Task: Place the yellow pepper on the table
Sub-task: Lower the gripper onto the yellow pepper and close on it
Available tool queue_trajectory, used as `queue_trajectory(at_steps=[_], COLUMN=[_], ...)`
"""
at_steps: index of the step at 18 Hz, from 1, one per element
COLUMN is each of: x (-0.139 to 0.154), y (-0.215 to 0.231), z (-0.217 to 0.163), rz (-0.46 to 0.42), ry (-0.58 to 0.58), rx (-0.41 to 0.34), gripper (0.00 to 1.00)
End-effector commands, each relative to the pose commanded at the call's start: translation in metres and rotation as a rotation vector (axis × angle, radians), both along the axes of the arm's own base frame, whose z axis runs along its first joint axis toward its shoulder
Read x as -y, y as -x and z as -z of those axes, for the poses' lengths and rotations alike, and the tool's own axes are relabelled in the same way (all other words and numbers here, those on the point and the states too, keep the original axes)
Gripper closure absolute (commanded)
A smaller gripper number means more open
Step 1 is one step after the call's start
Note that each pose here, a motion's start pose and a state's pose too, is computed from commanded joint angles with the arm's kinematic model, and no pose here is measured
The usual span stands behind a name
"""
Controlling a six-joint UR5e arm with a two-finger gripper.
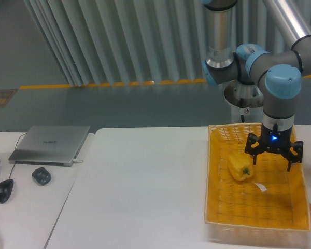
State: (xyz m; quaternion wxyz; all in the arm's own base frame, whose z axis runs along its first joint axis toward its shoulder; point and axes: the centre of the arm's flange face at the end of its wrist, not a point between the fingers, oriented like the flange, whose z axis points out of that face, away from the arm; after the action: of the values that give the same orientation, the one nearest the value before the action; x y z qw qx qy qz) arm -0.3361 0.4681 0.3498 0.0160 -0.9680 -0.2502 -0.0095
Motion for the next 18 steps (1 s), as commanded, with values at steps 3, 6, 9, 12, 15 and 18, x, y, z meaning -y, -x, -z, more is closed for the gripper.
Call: queue_trajectory(at_steps=[3, 6, 9, 12, 15, 18], x=[0.01, 0.013, 0.009, -0.002, -0.011, -0.015], y=[-0.014, -0.032, -0.036, -0.053, -0.065, -0.072], z=[0.012, 0.011, 0.01, 0.016, 0.015, 0.023], rz=[-0.096, -0.103, -0.133, -0.112, -0.118, -0.111], ry=[0.037, 0.056, 0.055, 0.066, 0.068, 0.084], rx=[0.018, 0.041, 0.061, 0.068, 0.068, 0.08], gripper=[0.0, 0.0, 0.0, 0.0, 0.0, 0.0])
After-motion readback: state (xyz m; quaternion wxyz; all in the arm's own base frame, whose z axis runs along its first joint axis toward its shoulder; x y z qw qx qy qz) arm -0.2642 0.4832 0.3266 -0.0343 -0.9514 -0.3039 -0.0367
